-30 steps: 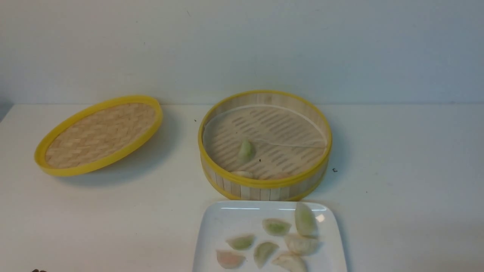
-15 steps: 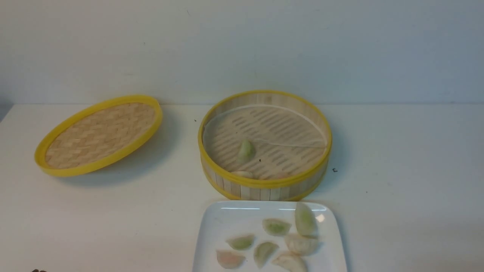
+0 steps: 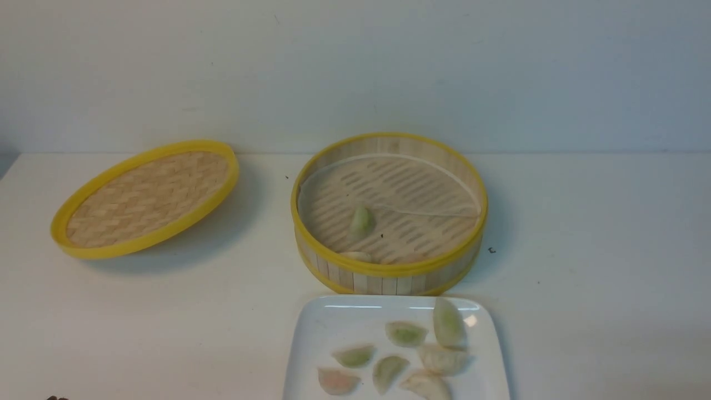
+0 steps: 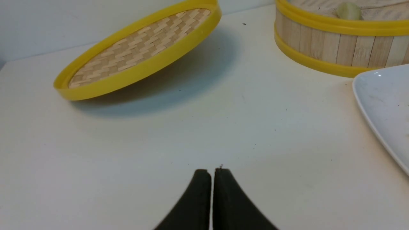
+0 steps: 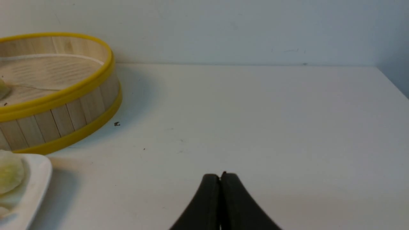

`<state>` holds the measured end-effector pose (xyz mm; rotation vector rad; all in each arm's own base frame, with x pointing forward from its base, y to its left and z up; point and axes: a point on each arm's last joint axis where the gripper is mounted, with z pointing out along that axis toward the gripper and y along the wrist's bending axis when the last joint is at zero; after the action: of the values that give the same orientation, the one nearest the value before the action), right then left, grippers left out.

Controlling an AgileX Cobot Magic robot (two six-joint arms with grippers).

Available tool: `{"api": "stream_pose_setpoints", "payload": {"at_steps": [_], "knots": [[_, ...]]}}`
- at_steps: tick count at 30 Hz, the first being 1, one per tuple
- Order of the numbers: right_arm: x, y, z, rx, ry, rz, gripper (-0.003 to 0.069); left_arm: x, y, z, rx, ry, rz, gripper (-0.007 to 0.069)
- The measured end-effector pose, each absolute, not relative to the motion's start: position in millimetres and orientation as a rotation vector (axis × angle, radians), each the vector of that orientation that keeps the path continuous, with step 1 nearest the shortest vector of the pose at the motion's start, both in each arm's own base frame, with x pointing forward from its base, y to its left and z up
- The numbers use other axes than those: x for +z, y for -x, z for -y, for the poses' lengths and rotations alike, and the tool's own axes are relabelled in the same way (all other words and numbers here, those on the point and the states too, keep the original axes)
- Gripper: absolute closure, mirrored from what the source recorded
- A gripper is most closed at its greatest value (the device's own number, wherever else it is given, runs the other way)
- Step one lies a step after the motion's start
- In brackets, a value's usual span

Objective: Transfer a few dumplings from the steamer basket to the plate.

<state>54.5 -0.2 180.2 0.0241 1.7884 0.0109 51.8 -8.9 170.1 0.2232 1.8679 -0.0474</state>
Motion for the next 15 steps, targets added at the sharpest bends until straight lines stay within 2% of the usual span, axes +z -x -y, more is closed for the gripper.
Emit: {"api": "stream_pose_setpoints", "payload": {"at_steps": [15], "knots": [[180.2, -54.5, 0.2, 0.012, -0.025, -1.788, 0.0673, 170.1, -52.4, 2.9, 0.031, -0.116, -1.877, 0.0631]]}}
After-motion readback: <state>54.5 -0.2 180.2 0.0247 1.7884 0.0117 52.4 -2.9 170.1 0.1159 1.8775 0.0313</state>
